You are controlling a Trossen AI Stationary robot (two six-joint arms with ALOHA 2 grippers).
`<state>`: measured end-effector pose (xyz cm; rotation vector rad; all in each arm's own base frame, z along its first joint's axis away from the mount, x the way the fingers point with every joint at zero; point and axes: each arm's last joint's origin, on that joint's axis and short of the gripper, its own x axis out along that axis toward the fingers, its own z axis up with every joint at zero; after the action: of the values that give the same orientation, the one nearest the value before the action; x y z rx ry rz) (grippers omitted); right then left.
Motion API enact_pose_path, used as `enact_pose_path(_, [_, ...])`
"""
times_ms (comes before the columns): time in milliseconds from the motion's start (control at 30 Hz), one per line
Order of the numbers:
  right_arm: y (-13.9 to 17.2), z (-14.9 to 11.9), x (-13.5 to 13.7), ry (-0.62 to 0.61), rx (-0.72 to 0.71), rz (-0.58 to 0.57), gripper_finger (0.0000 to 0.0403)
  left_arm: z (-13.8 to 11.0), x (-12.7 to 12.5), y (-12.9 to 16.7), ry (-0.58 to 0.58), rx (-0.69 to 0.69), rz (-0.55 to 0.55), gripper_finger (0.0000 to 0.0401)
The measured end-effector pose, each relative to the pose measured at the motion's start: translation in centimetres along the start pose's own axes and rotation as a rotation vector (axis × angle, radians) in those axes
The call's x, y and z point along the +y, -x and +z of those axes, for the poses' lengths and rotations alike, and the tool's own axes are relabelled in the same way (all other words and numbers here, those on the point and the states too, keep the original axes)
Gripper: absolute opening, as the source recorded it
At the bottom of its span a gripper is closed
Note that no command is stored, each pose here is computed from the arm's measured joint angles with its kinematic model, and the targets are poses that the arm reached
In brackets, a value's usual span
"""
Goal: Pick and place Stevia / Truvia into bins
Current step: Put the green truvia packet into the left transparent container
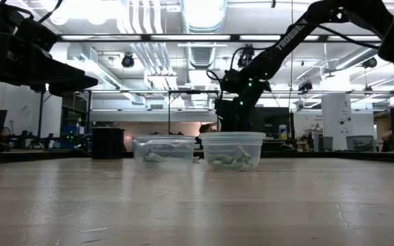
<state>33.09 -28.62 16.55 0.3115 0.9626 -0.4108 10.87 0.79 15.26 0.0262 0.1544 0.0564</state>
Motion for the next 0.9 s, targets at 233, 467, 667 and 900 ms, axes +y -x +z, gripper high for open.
enact_pose_path(233, [-0.8, -0.4, -0.9, 0.004, 0.007, -0.003, 0.0224, 0.0, 0.0, 0.0, 0.0, 0.0, 0.0, 0.024])
enact_pose_path(467, [-3.4, -1.1, -1.8, -0.006, 0.024, 0.016, 0.0224, 0.0, 0.0, 0.0, 0.0, 0.0, 0.0, 0.024])
enact_pose_path(667, [-3.7, -0.6, -2.4, -0.032, 0.047, 0.0, 0.0212, 0.0, 0.0, 0.0, 0.0, 0.0, 0.001, 0.024])
enact_pose_path(900, [-3.7, -0.6, -2.9, -0.003, 0.143, 0.001, 0.0056, 0.0, 0.0, 0.0, 0.0, 0.0, 0.001, 0.024])
